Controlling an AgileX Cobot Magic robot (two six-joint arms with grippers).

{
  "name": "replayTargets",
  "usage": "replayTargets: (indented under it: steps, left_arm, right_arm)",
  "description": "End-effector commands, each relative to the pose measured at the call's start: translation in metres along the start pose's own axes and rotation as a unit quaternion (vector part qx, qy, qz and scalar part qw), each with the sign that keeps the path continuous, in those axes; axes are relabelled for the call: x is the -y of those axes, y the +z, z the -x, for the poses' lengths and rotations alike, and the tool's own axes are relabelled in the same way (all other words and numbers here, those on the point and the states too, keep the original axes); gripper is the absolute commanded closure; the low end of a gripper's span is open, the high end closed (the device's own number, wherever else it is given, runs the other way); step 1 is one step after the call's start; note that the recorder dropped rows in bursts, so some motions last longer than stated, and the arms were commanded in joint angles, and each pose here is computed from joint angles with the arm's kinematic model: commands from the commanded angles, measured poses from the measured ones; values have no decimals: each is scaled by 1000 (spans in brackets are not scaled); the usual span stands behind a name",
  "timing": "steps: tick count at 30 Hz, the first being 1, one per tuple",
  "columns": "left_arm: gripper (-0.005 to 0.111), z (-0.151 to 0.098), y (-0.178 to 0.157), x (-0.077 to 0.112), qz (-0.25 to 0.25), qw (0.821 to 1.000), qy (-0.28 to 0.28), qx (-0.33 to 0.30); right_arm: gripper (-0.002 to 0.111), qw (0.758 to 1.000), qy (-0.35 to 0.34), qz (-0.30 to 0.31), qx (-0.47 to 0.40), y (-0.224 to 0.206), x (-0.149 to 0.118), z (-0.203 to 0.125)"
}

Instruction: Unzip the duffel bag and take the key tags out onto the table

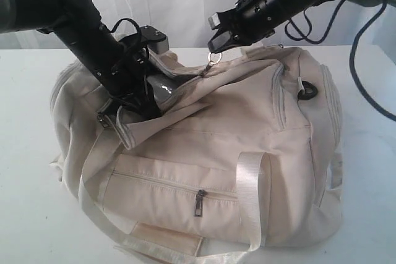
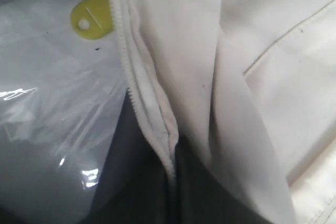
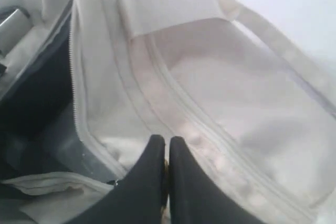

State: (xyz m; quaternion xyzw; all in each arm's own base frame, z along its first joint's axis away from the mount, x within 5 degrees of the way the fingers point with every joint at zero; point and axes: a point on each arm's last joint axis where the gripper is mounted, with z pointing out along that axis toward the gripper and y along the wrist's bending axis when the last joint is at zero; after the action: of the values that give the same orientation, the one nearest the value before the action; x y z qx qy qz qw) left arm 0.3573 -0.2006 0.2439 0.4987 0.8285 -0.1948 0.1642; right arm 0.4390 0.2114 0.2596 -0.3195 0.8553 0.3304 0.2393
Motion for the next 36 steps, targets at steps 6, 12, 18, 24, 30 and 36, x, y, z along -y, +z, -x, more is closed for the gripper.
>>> replayTargets:
  steps: [6,12,18,24,30,36]
  left_arm:
    - [107,-5,0,5,-22,1000,-5,-22]
    - [107,-3,-9,8,-14,1000,0,-11]
    - [107,4,-31,13,18,1000,13,21]
    - [107,6,-45,15,49,998,12,32]
    - [107,8,-60,14,95,995,5,38]
    - [107,15,-74,14,116,992,8,50]
  right_arm:
    - [108,999,24,-41,17,-31,35,-3]
    - [108,998,40,-52,24,-53,51,-6]
    - [108,996,49,-67,38,-86,60,-7]
    - [108,996,45,-71,27,-111,57,-10]
    - [108,996,47,-76,11,-131,58,-16]
    - [108,995,61,-79,9,-135,60,-21]
